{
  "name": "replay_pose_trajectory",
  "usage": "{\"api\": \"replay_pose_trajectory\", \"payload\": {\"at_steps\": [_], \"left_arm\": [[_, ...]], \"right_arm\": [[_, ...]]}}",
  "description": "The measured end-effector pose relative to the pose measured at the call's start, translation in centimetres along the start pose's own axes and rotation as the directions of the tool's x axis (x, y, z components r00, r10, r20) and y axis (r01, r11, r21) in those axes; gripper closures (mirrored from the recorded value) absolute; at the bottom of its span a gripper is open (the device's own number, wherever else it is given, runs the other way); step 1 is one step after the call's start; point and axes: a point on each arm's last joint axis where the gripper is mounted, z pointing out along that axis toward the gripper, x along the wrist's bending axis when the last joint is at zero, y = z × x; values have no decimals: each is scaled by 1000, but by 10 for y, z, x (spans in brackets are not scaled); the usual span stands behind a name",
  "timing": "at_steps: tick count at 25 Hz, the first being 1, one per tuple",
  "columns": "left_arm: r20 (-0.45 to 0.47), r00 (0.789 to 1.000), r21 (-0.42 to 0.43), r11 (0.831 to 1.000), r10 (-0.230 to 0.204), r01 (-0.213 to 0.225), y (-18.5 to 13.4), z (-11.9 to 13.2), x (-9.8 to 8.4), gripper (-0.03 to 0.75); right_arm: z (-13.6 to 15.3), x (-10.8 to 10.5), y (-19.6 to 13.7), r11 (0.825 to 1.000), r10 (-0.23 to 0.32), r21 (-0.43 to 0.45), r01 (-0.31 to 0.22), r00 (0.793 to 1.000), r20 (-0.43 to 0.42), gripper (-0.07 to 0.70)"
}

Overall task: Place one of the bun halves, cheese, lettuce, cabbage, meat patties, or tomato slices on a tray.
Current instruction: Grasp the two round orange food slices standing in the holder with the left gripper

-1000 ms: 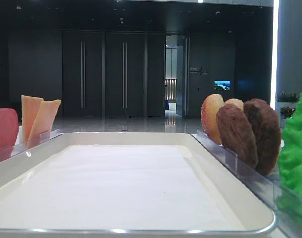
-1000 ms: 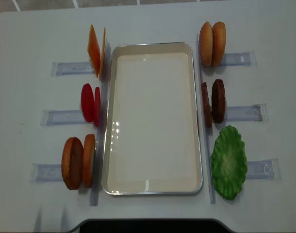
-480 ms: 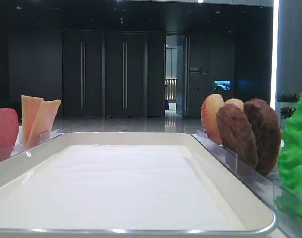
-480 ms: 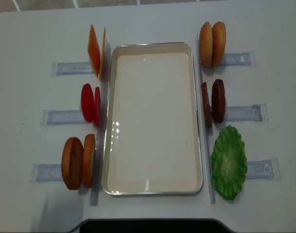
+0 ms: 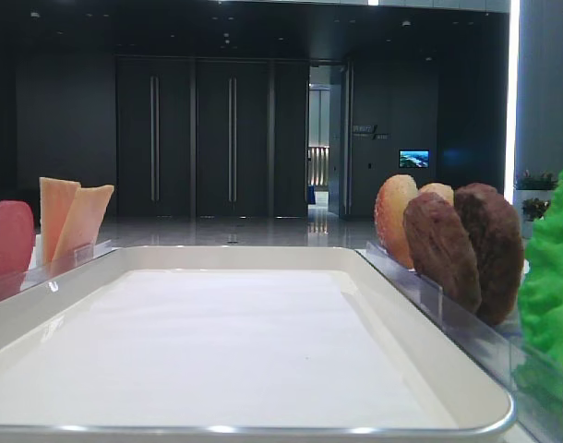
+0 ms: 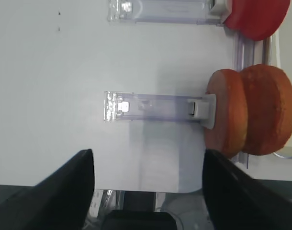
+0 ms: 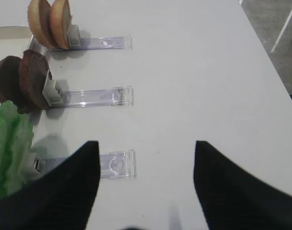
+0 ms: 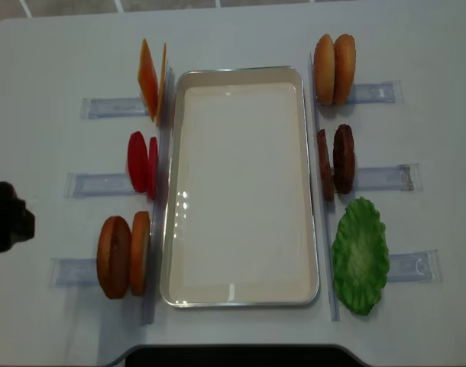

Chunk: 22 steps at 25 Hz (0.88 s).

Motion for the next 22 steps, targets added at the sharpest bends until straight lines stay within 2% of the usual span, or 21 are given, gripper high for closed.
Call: {"api": "replay_pose_trajectory", "payload": {"at_steps": [3, 7, 12, 16, 22], "left_arm": [[-7, 1000, 82, 997, 14, -13, 19, 16, -3, 181], [-6, 1000, 146, 989, 27, -26, 39, 30, -7, 181], [30, 999, 176, 984, 16, -21, 56, 39, -13, 181], [104, 993, 182, 980, 62, -80, 57, 41, -20, 181], [140, 988, 180, 980, 57, -82, 57, 40, -23, 181]], "right_arm": [[0, 0, 0, 1000, 0, 0, 0, 1000, 0, 219], [0, 0, 0, 1000, 0, 0, 0, 1000, 0, 219], [0, 0, 0, 1000, 0, 0, 0, 1000, 0, 219], [0, 0, 0, 1000, 0, 0, 0, 1000, 0, 219], [0, 0, 0, 1000, 0, 0, 0, 1000, 0, 219]]}}
